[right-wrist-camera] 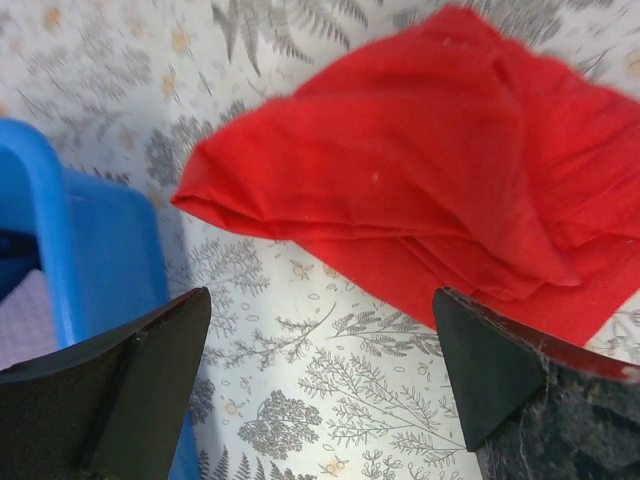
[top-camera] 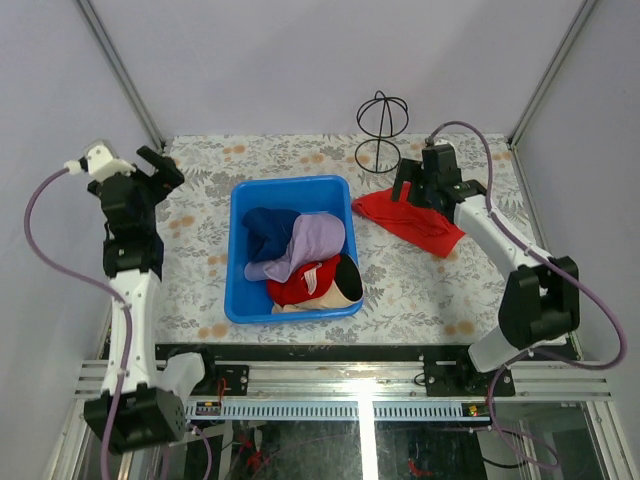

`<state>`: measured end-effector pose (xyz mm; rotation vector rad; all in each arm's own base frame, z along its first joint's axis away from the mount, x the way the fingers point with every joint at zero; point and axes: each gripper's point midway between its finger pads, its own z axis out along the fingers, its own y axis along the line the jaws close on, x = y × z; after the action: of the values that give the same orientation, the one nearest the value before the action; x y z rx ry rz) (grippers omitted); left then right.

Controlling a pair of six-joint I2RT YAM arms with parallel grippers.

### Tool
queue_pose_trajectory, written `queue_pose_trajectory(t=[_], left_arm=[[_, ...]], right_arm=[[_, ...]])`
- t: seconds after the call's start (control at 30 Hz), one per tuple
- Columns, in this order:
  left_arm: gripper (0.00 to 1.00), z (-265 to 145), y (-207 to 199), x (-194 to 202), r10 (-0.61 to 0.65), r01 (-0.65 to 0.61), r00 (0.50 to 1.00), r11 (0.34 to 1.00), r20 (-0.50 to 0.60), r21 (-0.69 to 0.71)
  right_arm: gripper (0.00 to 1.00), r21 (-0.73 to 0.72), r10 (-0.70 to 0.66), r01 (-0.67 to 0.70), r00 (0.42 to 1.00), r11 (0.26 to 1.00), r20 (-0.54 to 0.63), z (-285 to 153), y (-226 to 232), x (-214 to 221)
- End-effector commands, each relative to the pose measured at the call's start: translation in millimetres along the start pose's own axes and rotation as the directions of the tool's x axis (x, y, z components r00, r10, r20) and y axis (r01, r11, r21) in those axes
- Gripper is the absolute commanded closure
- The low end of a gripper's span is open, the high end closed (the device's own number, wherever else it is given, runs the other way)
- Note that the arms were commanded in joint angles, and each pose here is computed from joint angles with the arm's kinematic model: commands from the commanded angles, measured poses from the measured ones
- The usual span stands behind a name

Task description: Stack the hats

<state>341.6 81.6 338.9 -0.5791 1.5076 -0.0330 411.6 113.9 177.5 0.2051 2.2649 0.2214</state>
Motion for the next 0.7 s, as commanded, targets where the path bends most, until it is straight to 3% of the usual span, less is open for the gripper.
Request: queue_pose_trajectory(t=[0.0, 0.13, 0.23, 0.37, 0.47, 0.67], left_arm=[[0.0, 11.2, -56.2, 13.9, -0.112, 0.158, 0.966, 0.97, -0.231, 0.188], [0.0, -7.0, -102.7, 9.3, -0.104, 0.23, 0.946, 0.883, -0.308, 0.409], [0.0, -22.2, -113.9, 11.6, -0.098, 0.261, 0.934, 0.845, -0.344, 0.467], [0.0, -38.3, -118.4, 31.1, -0.075, 0.313, 0.892, 0.815, -0.447, 0.488], [0.0, -47.3, -123.0, 29.4, -0.101, 0.351, 0.881, 0.795, -0.463, 0.494], [0.0, -71.3, -124.2, 22.2, -0.087, 0.356, 0.864, 0.803, -0.496, 0.479]], right_arm=[[0.01, -0.11, 0.02, -0.028, 0.997, 0.994, -0.078, 16.1, 12.1, 9.1], [0.01, -0.173, 0.052, -0.075, 0.99, 0.982, -0.13, 53.7, 9.1, 27.5], [0.01, -0.192, 0.047, -0.08, 0.984, 0.978, -0.169, 80.4, 8.9, 38.2], [0.01, -0.227, 0.083, -0.118, 0.984, 0.967, -0.16, 110.9, 12.4, 44.8], [0.01, -0.233, 0.104, -0.151, 0.974, 0.961, -0.202, 134.0, 14.4, 58.2], [0.01, -0.054, 0.167, -0.18, 0.966, 0.982, -0.196, 154.2, -37.5, 59.8]])
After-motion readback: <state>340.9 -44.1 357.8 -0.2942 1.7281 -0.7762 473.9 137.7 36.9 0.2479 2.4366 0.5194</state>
